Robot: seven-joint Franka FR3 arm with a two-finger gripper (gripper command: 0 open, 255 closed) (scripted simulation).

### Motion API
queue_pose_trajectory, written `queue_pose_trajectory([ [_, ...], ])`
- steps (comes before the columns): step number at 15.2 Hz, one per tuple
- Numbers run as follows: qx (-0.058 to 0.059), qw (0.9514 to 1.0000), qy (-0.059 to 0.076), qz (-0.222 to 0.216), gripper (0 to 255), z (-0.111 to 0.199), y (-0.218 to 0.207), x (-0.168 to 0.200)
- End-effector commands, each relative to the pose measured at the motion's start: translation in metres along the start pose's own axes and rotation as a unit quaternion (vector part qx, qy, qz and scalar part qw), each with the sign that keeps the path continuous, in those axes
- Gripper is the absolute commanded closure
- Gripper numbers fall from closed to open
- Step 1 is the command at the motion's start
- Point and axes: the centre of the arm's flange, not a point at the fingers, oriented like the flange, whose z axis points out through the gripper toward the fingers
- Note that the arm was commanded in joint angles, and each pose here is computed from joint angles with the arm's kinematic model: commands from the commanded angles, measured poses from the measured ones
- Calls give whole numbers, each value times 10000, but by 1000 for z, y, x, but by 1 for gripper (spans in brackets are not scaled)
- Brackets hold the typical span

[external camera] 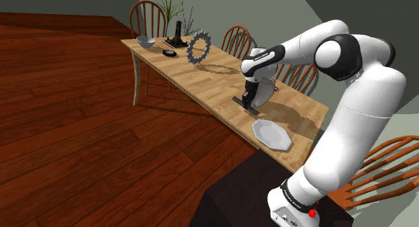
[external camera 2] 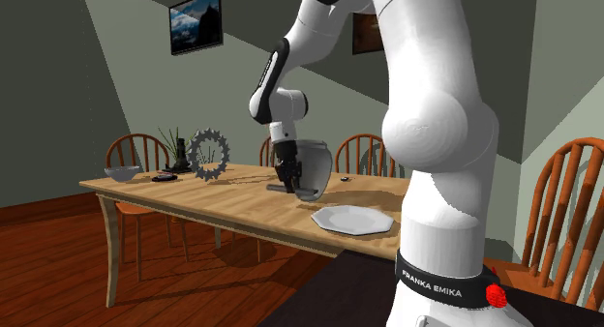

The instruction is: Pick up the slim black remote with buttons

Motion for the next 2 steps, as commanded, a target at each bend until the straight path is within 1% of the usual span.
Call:
queue_pose_trajectory([
  [1, 1, 10000, -1, 1, 255, -6, -1, -2],
  [2, 1, 10000, -1, 1, 255, -6, -1, -2],
])
